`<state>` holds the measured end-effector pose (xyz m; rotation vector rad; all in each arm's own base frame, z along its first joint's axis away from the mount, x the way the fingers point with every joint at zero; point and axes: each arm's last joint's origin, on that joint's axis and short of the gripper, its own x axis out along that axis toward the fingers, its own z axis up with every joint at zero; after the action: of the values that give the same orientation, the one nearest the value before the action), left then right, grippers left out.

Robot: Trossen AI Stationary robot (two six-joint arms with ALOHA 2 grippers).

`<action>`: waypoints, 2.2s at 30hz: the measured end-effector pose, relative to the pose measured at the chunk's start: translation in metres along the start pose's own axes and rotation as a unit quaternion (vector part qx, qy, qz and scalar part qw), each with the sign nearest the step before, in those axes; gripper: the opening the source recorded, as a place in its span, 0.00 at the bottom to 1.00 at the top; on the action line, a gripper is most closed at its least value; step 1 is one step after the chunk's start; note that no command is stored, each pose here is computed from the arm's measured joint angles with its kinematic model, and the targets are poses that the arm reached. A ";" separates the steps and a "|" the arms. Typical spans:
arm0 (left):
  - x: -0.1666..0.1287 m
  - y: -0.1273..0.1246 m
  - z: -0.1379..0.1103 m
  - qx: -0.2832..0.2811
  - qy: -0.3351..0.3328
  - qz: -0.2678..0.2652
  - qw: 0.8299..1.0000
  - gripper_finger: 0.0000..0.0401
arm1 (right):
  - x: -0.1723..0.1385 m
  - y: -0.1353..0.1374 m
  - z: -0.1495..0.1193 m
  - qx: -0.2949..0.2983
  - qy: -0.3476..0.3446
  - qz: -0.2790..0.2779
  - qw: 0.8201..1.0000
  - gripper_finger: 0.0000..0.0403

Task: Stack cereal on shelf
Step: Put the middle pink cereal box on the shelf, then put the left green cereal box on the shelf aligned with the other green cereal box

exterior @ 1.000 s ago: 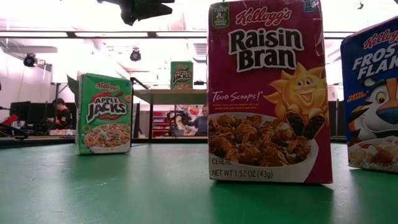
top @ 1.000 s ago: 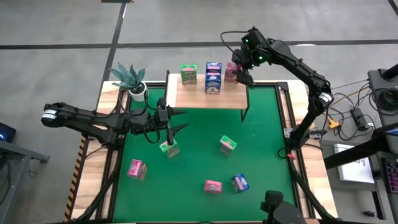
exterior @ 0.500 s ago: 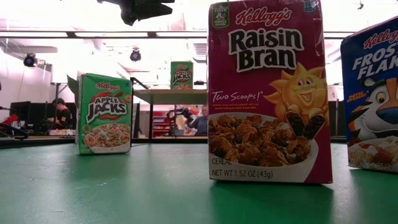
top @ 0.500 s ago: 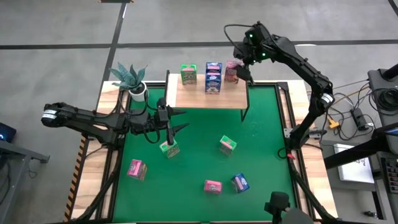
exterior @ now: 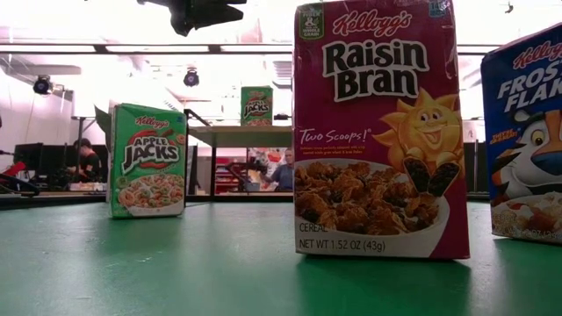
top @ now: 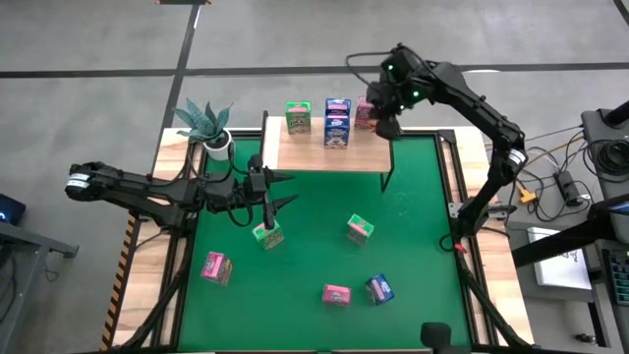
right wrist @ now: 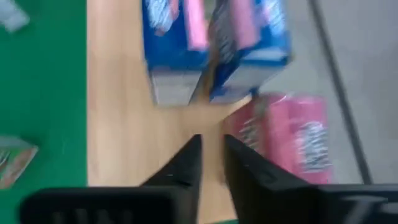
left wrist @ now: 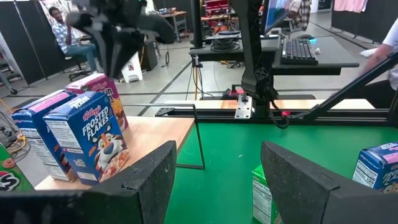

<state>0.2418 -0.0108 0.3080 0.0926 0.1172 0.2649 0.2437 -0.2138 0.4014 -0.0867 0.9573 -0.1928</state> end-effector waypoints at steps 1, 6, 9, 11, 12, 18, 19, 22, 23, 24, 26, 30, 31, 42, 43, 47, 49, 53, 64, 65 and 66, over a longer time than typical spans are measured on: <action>0.000 0.000 0.000 0.000 0.000 0.000 1.000 0.54 | 0.003 0.000 -0.002 -0.001 0.011 -0.003 1.000 0.06; 0.000 0.000 0.000 0.000 0.000 0.000 1.000 0.54 | 0.014 -0.003 -0.011 0.006 0.054 -0.037 0.998 0.03; 0.000 0.000 0.000 0.000 0.000 0.000 1.000 0.54 | 0.014 -0.004 -0.012 0.006 0.066 -0.051 0.997 0.03; 0.000 0.000 0.000 0.000 0.000 0.000 1.000 0.54 | 0.014 -0.005 -0.012 0.004 0.067 -0.052 0.996 0.03; 0.000 0.000 0.000 0.000 0.000 0.000 1.000 0.54 | 0.013 -0.005 -0.012 0.003 0.067 -0.054 0.996 0.03; 0.000 0.000 0.000 0.000 0.000 0.000 1.000 0.54 | 0.010 -0.006 -0.010 0.001 0.070 -0.075 0.995 0.03; 0.000 0.000 0.000 0.000 0.000 0.000 1.000 0.54 | 0.009 -0.006 -0.010 0.001 0.069 -0.075 0.995 0.03; 0.000 0.000 0.000 0.000 0.000 0.000 1.000 0.54 | 0.009 -0.006 -0.010 0.002 0.069 -0.075 0.995 0.03; 0.000 0.000 0.000 0.000 0.000 -0.001 1.000 0.54 | 0.009 -0.006 -0.010 0.003 0.070 -0.075 0.995 0.03; 0.000 0.000 0.000 0.000 0.000 -0.003 1.000 0.54 | 0.009 -0.006 -0.010 0.005 0.071 -0.074 0.995 0.03; 0.000 0.000 0.000 0.000 0.000 -0.003 1.000 0.54 | 0.009 -0.006 -0.010 0.012 0.070 -0.073 0.995 0.03; 0.000 0.000 0.000 0.000 0.000 -0.003 1.000 0.54 | 0.005 0.002 -0.008 0.031 0.038 -0.021 0.999 0.03; 0.000 0.000 0.000 -0.001 0.000 -0.003 1.000 0.54 | 0.003 0.005 -0.007 0.035 0.027 -0.006 0.999 0.03; -0.007 -0.020 0.001 -0.009 -0.004 -0.046 0.999 0.54 | -0.004 0.081 0.009 -0.008 -0.041 0.071 0.997 0.03; -0.009 -0.023 0.001 -0.008 -0.004 -0.053 0.999 0.54 | -0.003 0.091 0.009 -0.017 -0.053 0.076 0.996 0.03; -0.014 -0.034 0.005 -0.013 0.008 -0.079 0.997 0.54 | 0.001 0.126 0.007 -0.049 -0.095 0.094 0.990 0.03; -0.017 -0.038 0.010 -0.027 0.027 -0.089 0.995 0.54 | 0.002 0.141 0.002 -0.058 -0.107 0.086 0.989 0.03; -0.020 -0.045 0.014 -0.055 0.110 -0.096 0.988 0.54 | 0.005 0.168 -0.012 -0.067 -0.120 0.056 0.989 0.03; -0.027 -0.046 -0.015 -0.103 0.362 -0.012 0.926 0.54 | 0.011 0.221 -0.047 -0.076 -0.173 0.086 0.978 0.03; -0.027 -0.046 -0.018 -0.103 0.372 -0.007 0.923 0.54 | 0.012 0.223 -0.049 -0.078 -0.180 0.089 0.977 0.03; -0.027 -0.046 -0.021 -0.103 0.380 -0.002 0.919 0.54 | 0.013 0.225 -0.052 -0.080 -0.183 0.091 0.976 0.03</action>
<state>0.2252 -0.0610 0.2853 -0.2277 0.8631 0.2962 0.2367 0.0041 0.3258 -0.1753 0.6063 0.0695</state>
